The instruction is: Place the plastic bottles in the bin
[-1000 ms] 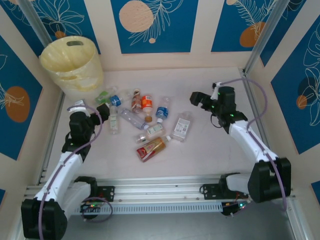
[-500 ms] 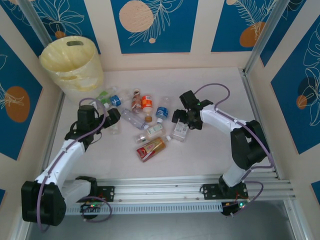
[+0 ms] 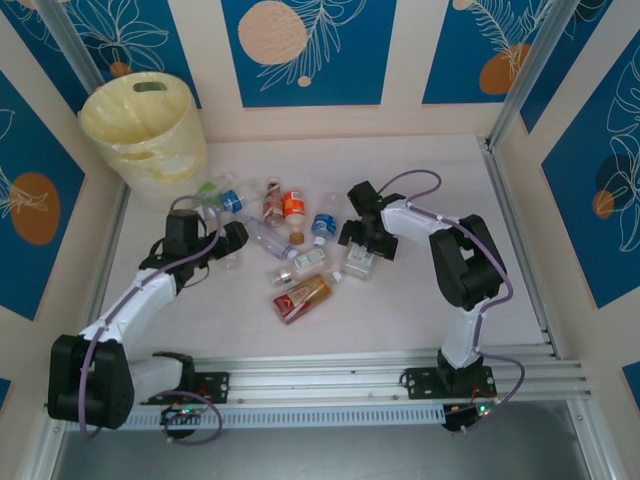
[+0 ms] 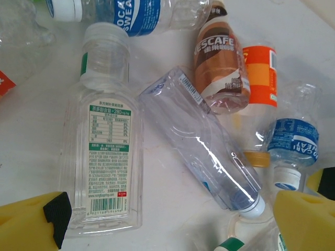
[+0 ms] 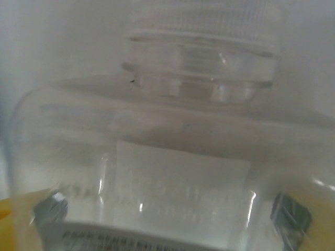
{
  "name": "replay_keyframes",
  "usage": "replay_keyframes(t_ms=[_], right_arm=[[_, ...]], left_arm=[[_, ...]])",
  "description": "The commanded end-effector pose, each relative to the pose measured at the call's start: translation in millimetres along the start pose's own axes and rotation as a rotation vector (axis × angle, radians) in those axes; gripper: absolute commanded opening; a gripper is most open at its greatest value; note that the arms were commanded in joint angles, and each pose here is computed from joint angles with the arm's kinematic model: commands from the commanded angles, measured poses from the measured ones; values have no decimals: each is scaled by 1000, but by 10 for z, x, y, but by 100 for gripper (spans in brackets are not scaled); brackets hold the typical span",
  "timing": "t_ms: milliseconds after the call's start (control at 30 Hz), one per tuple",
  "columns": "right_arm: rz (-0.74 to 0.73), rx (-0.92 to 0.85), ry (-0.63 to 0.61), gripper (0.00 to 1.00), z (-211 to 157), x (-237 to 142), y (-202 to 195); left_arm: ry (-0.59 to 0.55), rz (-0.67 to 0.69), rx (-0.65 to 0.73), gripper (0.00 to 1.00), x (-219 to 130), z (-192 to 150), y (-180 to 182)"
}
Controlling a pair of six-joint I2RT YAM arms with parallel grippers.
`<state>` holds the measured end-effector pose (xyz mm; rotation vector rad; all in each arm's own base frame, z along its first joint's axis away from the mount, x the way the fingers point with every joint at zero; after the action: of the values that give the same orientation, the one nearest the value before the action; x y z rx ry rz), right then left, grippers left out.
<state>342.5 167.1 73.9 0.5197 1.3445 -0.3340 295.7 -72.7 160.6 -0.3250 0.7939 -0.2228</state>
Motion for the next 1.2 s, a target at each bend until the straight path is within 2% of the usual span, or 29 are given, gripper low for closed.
replay_keyframes(t_ms=[0, 167, 300, 467, 600, 733, 833, 1000, 1167], right_arm=[[-1, 31, -11, 99, 73, 14, 24], [20, 2, -76, 85, 157, -85, 39], [143, -11, -144, 72, 205, -377, 101], [375, -36, -226, 71, 164, -941, 279], [545, -69, -233, 72, 64, -1388, 500], [689, -53, -230, 72, -36, -1737, 656], [736, -75, -253, 72, -122, -1932, 769], [773, -76, -242, 73, -170, -2055, 851], [772, -60, -237, 74, -160, -2043, 875]], left_arm=[[6, -55, 48, 100, 33, 61, -130], [22, -122, 107, 100, 108, 67, -312], [13, -247, 199, 100, 135, 90, -623], [-48, -556, 399, 100, 29, 93, -1269], [-104, -804, 457, 100, -56, 104, -1678], [-60, -875, 485, 100, 33, 120, -1952], [-63, -931, 517, 100, 67, 138, -2185], [-104, -977, 537, 100, 96, 195, -2376], [-97, -1080, 553, 100, 61, 160, -2488]])
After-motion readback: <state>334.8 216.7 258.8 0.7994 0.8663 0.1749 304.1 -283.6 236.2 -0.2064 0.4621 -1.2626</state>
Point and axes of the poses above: each hand's point on the last joint's axis, 136 mm out from that joint toward the fingers, its own x axis out along the fingers, its own y axis along the line the jaws close on, z = x × y, the point moved 5 cm from there along -x, back along the fingers, and after that the axes turned 14 degrees about x, right-handed, at the moved point
